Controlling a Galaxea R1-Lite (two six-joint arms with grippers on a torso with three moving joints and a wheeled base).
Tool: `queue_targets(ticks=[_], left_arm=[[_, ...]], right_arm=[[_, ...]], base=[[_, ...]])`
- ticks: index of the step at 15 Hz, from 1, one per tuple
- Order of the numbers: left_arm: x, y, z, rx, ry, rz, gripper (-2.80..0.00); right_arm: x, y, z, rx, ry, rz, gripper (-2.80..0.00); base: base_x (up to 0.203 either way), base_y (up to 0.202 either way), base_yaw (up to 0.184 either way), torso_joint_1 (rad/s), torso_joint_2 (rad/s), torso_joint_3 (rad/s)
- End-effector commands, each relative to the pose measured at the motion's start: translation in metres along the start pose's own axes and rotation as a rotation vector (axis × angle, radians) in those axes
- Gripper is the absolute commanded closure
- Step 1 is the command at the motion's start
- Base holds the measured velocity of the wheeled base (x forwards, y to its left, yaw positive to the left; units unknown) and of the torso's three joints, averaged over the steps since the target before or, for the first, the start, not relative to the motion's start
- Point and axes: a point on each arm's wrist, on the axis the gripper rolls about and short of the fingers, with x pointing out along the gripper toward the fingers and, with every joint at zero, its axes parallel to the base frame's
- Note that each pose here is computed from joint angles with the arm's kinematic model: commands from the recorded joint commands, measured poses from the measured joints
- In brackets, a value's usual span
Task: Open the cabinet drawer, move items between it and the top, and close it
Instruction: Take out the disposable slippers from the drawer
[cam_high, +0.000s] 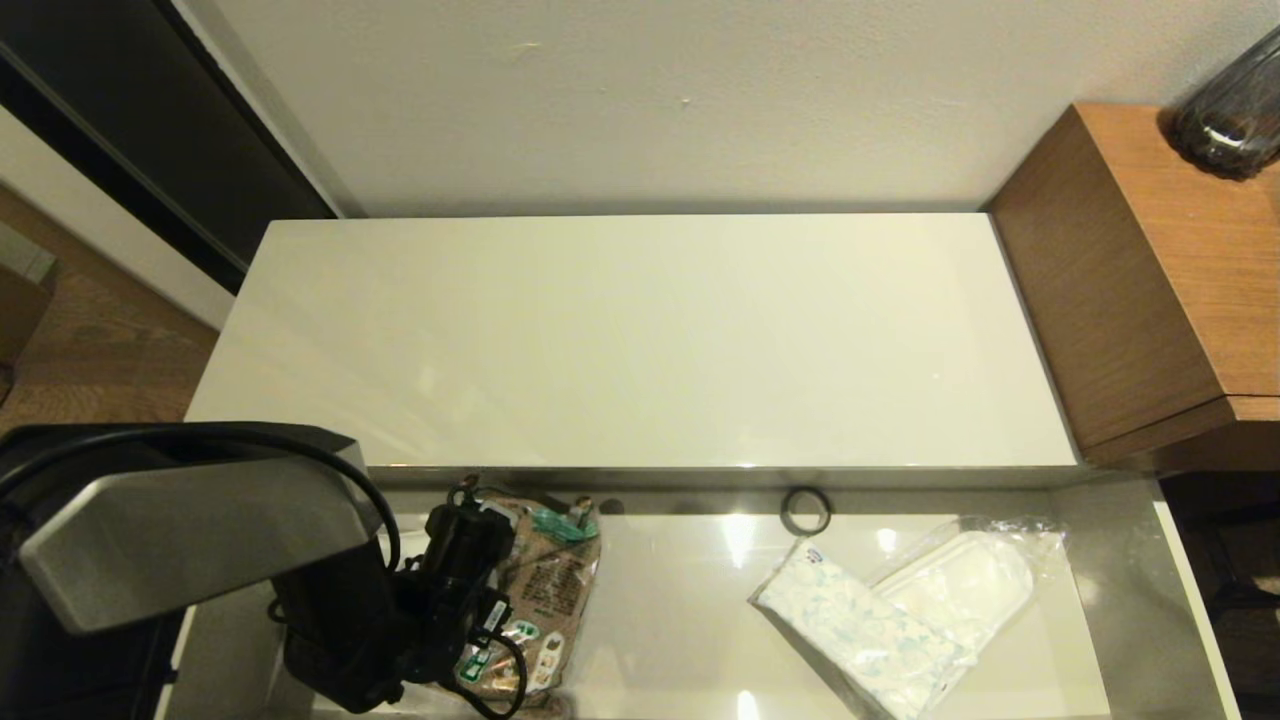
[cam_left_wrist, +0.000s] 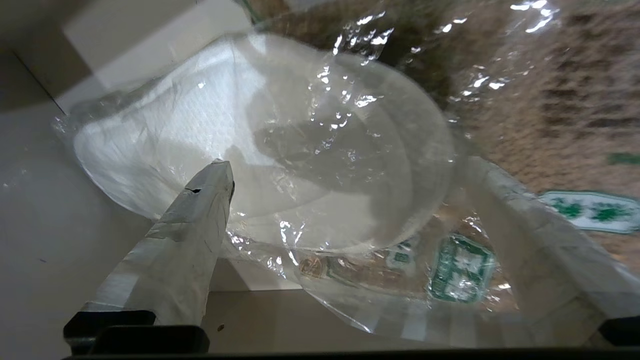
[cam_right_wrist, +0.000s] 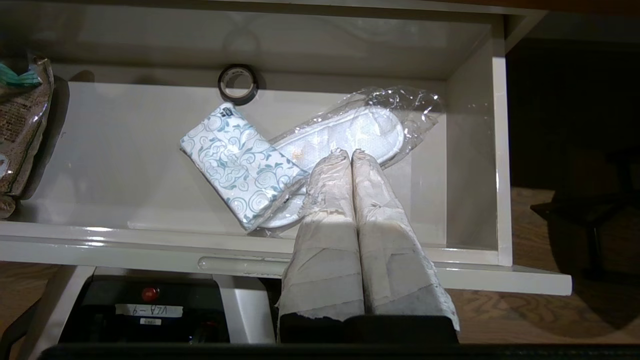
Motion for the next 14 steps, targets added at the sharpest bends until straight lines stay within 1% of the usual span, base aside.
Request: queue_targets(ticks=[1, 3, 5, 6, 11, 14], left_arm=[[0.007, -0.003, -0.006, 0.01, 0.025, 0.007, -2.8], [0.01, -0.004, -0.009, 0.012, 0.038, 0.029, -2.8], [0.009, -0.004, -0.009, 0.013, 0.039, 0.029, -2.8], [0.008, -0.004, -0.009, 0.014, 0.039, 0.029, 0.0], [0.006, -0.002, -0.006, 0.008, 0.029, 0.029, 0.0], [-0.002, 0.004, 0.0, -0.002, 0.01, 0.028, 0.0]], right_arm=[[0.0, 0.0, 0.0, -0.001, 0.002, 0.001, 0.0], [0.0, 0.0, 0.0, -0.001, 0.002, 0.001, 0.0], [0.0, 0.0, 0.0, -0.001, 0.002, 0.001, 0.0], [0.0, 0.0, 0.0, -0.001, 0.002, 0.001, 0.0], [0.0, 0.0, 0.0, -0.001, 0.002, 0.001, 0.0], [0.0, 0.0, 0.0, -0.001, 0.002, 0.001, 0.0]], base=[[0.0, 0.0, 0.0, 0.0, 0.0, 0.0], [0.0, 0.0, 0.0, 0.0, 0.0, 0.0], [0.0, 0.0, 0.0, 0.0, 0.0, 0.0], [0.0, 0.0, 0.0, 0.0, 0.0, 0.0], [0.0, 0.0, 0.0, 0.0, 0.0, 0.0], [0.0, 0.0, 0.0, 0.0, 0.0, 0.0]])
